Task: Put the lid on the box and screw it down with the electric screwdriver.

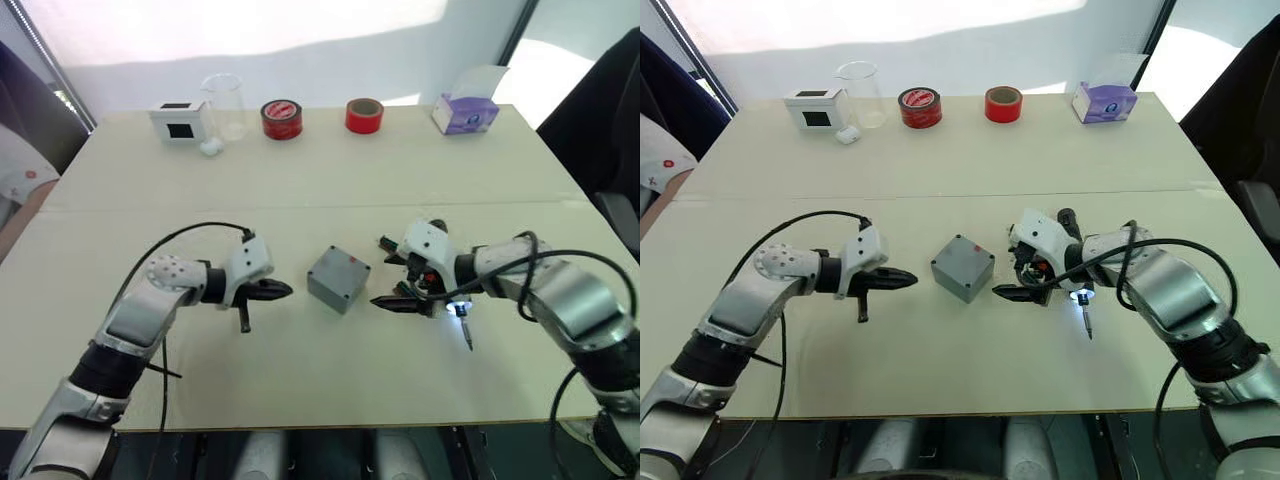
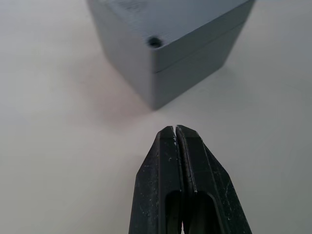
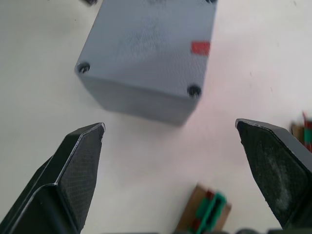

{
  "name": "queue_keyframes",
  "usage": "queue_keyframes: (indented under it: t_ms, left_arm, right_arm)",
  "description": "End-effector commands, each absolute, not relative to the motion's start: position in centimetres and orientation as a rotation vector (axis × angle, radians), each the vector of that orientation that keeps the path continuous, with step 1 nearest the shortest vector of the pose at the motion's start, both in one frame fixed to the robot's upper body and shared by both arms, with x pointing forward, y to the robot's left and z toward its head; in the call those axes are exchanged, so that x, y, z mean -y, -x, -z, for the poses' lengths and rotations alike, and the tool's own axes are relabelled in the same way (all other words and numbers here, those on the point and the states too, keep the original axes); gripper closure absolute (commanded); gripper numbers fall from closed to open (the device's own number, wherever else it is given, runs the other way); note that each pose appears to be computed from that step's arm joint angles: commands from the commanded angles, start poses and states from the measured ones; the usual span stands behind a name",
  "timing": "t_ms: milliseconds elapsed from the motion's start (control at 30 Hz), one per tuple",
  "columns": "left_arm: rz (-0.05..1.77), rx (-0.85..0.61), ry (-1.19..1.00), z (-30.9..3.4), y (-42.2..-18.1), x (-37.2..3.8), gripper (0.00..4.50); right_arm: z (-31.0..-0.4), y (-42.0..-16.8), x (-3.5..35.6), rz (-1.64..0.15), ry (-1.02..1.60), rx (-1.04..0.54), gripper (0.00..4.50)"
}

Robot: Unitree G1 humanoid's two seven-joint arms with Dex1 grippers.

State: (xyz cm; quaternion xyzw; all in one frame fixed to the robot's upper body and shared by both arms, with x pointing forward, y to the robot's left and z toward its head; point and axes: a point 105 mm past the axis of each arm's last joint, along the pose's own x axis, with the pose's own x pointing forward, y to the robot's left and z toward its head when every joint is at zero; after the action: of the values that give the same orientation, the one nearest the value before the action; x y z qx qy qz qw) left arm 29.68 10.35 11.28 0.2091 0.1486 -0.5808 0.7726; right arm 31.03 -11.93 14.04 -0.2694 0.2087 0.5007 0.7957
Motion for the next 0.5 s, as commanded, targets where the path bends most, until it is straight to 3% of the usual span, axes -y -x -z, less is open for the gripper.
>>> queue_keyframes:
  t_ms: [33, 200, 500]
  left_arm:
    - [1.257, -0.270, -0.440, -12.1, -29.8, -9.0, 4.50]
    - [1.200, -0.226, -0.423, -12.4, -31.4, -8.2, 4.50]
    - [1.170, -0.185, -0.423, -13.2, -32.8, -8.3, 4.50]
  right_arm:
    - [-14.4, -31.2, 10.9, -1.150, 0.639, -0.398, 0.05]
    - [-13.8, -29.9, 9.8, -1.248, 0.598, -0.421, 0.05]
    - [-13.9, -28.3, 9.5, -1.216, 0.495, -0.454, 0.05]
